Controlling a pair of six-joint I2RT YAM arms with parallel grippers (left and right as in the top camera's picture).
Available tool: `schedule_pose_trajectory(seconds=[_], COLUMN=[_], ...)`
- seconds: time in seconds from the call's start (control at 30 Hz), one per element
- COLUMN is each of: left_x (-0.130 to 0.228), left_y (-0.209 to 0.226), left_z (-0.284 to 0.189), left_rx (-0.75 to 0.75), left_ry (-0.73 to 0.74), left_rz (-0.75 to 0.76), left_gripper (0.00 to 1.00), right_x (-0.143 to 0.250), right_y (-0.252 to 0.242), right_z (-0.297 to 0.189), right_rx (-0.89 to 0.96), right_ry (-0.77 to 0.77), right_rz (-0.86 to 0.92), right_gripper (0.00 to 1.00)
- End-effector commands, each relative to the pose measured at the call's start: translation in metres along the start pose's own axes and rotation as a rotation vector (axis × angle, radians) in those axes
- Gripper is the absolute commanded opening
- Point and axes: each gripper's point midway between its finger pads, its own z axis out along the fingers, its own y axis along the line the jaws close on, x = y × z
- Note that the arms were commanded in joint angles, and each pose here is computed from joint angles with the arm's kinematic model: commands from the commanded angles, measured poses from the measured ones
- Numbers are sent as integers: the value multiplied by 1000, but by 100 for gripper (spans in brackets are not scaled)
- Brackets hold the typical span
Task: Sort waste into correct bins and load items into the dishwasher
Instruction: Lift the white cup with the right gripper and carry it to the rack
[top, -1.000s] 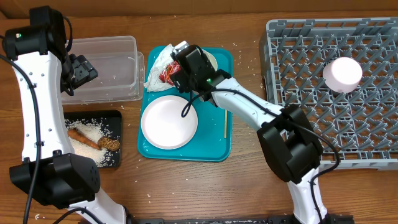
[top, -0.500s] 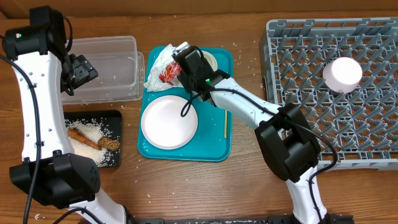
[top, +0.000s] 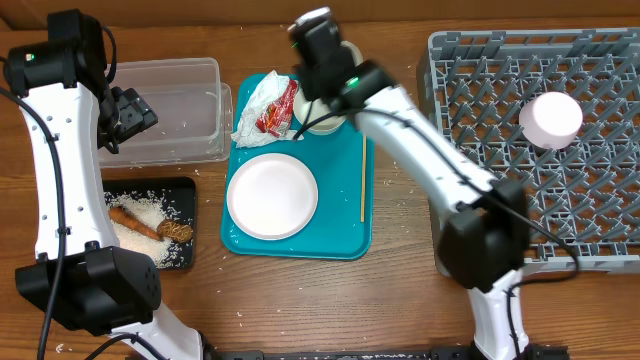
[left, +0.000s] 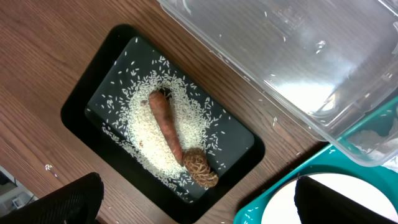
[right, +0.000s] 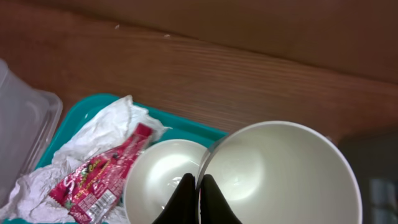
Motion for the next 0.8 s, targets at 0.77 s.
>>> schedule_pose_trajectory(seconds=[0.77], left_x=[-2], left_y=[-1], left_z=[-10], left_rx=[18], left_ry=[-28], left_rz=[3], left_gripper=[100], right_x=[74], right_y=[-331], right_z=[-175], right_rx=[-841], right_ry=[-57], right_rz=[957], right_gripper=[4])
